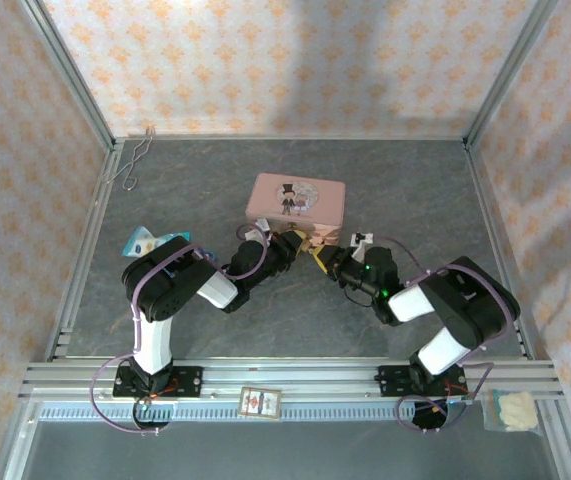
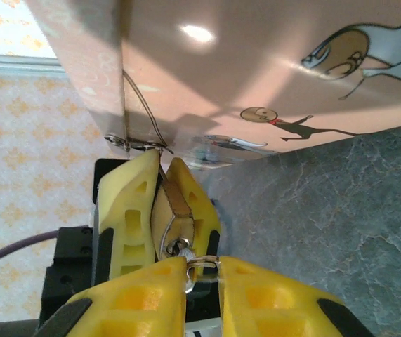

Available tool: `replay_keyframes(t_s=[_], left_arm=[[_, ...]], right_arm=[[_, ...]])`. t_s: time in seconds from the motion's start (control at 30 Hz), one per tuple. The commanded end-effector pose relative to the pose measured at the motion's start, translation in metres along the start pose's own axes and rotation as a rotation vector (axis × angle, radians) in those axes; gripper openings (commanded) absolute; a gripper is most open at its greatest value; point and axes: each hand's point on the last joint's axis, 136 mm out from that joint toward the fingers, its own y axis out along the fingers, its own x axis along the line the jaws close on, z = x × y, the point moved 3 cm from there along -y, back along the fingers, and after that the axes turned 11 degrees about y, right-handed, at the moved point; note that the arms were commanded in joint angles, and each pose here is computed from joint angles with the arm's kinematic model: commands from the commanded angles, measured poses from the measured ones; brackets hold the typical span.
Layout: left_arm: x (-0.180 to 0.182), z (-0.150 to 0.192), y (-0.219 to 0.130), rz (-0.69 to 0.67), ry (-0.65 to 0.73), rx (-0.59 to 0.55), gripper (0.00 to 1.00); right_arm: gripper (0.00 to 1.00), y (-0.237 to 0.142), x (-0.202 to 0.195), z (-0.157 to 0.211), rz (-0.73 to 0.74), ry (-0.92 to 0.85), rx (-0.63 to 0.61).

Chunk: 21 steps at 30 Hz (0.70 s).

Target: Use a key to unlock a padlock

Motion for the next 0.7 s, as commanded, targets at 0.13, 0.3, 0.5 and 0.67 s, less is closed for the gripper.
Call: replay_keyframes(t_s=[0.13,0.3,0.5,0.67], left_arm=[[-0.032,0.001,0.002,0.117,-0.009,-0.006,0.0],[-0.034,0.001,0.002,0.127,-0.012,-0.006,0.0],[-0.041,0.001,-0.003,0.181,0.004,-0.014,0.0],[-0.052,0.003,-0.018,0.366,0.04,-0.035,0.0]], right_arm=[[0.18,0.005,0.028,0.007,-0.153,0.022,0.054],[0.09,0.005,0.027,0.007,-0.149,0.031,0.051],[0.0,0.004,0.035,0.007,-0.188,0.102,0.056],[0.0,-0.003,0.074,0.011,-0.355,0.266,0.126]])
